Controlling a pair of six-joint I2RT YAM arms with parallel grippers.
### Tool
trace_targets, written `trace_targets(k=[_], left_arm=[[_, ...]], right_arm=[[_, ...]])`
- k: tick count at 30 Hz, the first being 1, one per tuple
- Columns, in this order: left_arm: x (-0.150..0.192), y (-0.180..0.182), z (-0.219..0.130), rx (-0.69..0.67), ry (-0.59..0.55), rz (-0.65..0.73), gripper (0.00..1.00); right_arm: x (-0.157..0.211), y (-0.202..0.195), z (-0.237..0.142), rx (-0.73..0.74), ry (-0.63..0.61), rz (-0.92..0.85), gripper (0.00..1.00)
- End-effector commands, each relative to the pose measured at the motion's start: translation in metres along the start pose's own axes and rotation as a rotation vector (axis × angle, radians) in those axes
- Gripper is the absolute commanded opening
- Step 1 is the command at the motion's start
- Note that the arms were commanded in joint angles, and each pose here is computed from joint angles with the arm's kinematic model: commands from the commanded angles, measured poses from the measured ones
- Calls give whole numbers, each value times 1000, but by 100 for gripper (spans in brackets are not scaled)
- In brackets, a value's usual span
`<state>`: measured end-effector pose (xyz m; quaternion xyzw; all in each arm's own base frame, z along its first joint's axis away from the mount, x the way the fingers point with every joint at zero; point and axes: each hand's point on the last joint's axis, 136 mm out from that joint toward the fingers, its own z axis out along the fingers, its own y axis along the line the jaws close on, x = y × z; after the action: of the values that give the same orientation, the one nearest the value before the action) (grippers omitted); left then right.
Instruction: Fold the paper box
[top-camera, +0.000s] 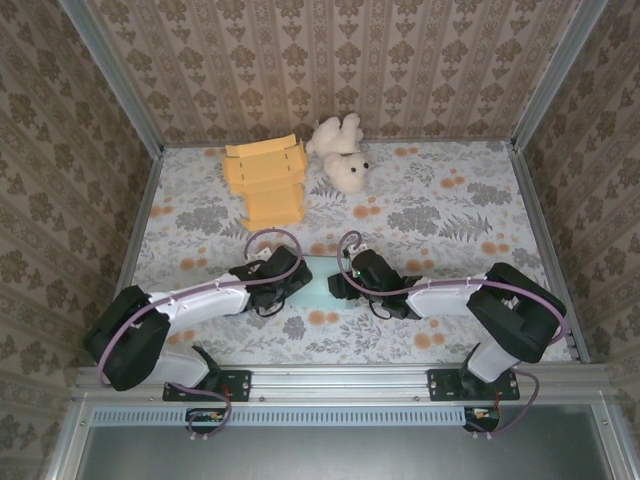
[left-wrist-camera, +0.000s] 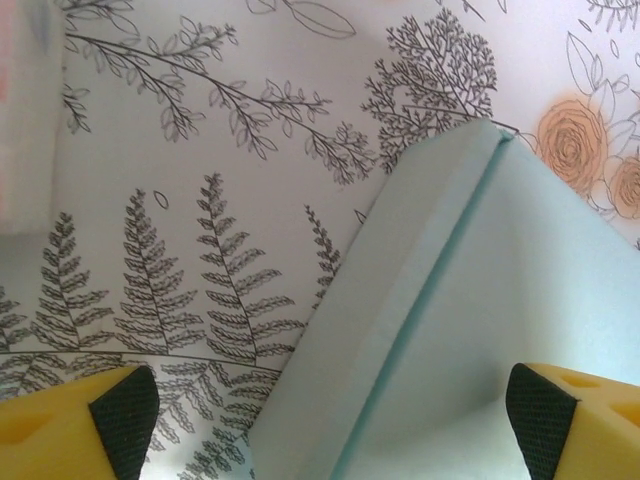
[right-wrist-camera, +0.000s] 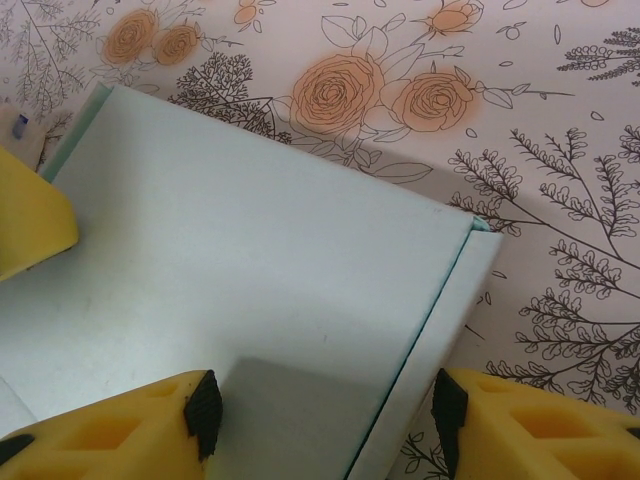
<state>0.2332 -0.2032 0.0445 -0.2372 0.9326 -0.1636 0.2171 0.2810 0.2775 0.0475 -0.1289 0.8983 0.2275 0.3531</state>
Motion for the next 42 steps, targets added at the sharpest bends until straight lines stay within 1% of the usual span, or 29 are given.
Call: trace_targets(k=[1, 8, 13, 17, 23, 28, 33, 36, 42], left_arm=[[5, 4, 2, -17, 7, -43, 91], [14, 6, 6, -36, 22, -70, 87], [17, 4, 8, -32, 19, -57, 82], [20, 8, 13, -51, 23, -62, 80], [28, 10, 19, -67, 42, -64, 78], [27, 19, 24, -112, 24, -57, 77], [27, 28, 27, -140, 9, -22, 76], [27, 39, 28, -168, -3, -9, 76], [27, 46, 30, -178, -7, -6, 76]], right_arm=[[40, -18, 4, 52, 140, -31, 60], [39, -19, 1, 56, 130, -26, 60], [39, -19, 0, 56, 130, -25, 59], [42, -22, 0, 63, 132, -26, 58], [44, -23, 1, 67, 133, -25, 58], [45, -25, 0, 76, 134, -24, 58], [45, -27, -1, 86, 132, -29, 59], [43, -29, -4, 96, 127, -29, 60], [36, -22, -12, 73, 108, 3, 61]])
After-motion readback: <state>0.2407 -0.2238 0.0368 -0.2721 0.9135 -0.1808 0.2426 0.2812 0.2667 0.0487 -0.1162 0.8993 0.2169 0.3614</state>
